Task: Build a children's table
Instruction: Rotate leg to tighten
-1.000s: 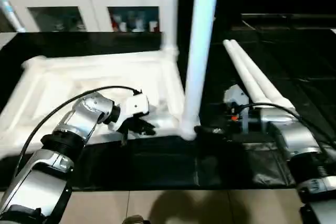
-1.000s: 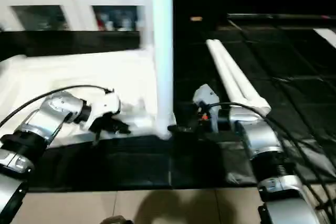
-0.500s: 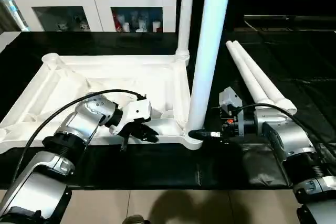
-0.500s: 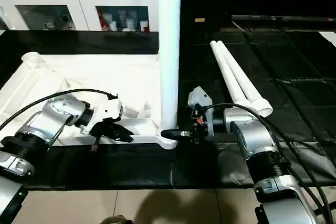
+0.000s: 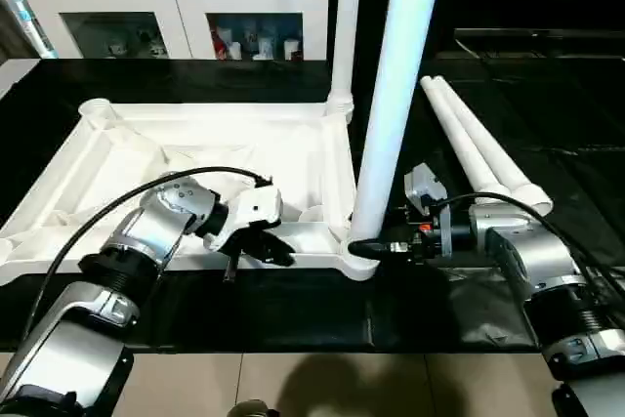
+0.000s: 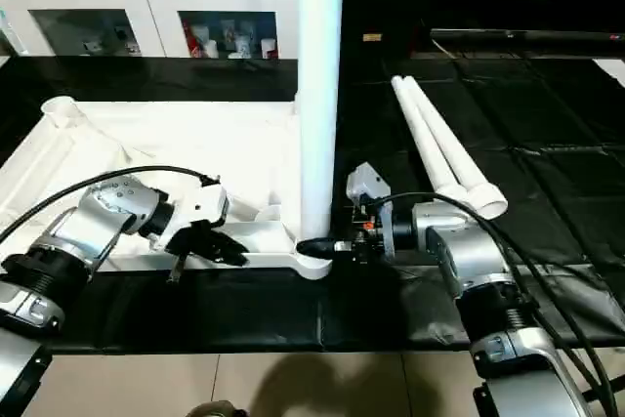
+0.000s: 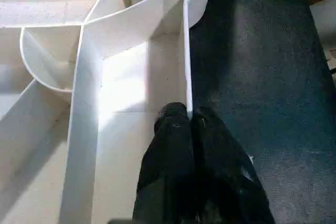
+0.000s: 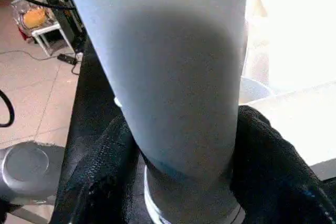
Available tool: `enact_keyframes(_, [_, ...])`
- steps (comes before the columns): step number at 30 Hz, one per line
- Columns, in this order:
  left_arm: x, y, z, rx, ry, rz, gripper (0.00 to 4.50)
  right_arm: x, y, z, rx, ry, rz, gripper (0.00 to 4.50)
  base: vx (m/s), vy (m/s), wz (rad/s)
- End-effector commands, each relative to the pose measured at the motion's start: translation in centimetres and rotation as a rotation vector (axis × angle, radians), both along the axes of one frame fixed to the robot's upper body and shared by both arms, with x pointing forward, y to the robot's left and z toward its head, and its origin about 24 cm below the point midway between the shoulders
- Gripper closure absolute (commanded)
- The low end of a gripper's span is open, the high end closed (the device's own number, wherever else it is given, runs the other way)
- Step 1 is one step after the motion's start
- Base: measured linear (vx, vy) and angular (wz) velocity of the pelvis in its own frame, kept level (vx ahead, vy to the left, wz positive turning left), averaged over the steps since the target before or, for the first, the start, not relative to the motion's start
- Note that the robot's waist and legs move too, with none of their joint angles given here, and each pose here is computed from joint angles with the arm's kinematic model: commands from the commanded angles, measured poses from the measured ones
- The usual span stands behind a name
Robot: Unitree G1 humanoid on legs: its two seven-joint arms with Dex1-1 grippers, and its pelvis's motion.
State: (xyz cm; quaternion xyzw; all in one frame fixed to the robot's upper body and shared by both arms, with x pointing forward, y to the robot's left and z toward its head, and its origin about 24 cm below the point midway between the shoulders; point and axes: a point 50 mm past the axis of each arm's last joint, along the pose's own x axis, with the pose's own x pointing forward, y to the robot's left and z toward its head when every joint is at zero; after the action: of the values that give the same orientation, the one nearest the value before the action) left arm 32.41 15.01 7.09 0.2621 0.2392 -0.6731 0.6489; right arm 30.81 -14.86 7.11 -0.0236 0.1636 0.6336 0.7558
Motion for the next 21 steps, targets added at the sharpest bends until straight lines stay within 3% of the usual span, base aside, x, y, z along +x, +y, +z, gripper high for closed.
enact_keyframes(1, [0.0,-0.6,0.2,0.0,-0.014,-0.038,4.5,-0.4,0.3,0.1,0.011,0.005,0.04,2.24,0.0,0.0,0.0])
enact_keyframes(13, [0.6,-0.9,0.2,-0.036,-0.005,0.069,4.5,-0.9,0.9,-0.7,0.011,0.009,0.002,2.47,0.0,0.0,0.0])
enact_keyframes(16, [1.9,-1.9,0.9,-0.112,-0.029,0.222,4.5,0.0,1.4,-1.5,-0.013,-0.013,-0.174,2.49,0.0,0.0,0.0])
enact_keyframes(17, [3.2,-2.9,1.7,-0.188,-0.041,0.379,4.5,1.1,1.9,-2.0,-0.011,-0.013,-0.347,2.5,0.0,0.0,0.0])
enact_keyframes(21, [4.4,-4.3,2.8,-0.25,-0.057,0.507,4.5,2.3,3.4,-2.2,0.003,0.011,-0.51,2.51,0.0,0.0,0.0])
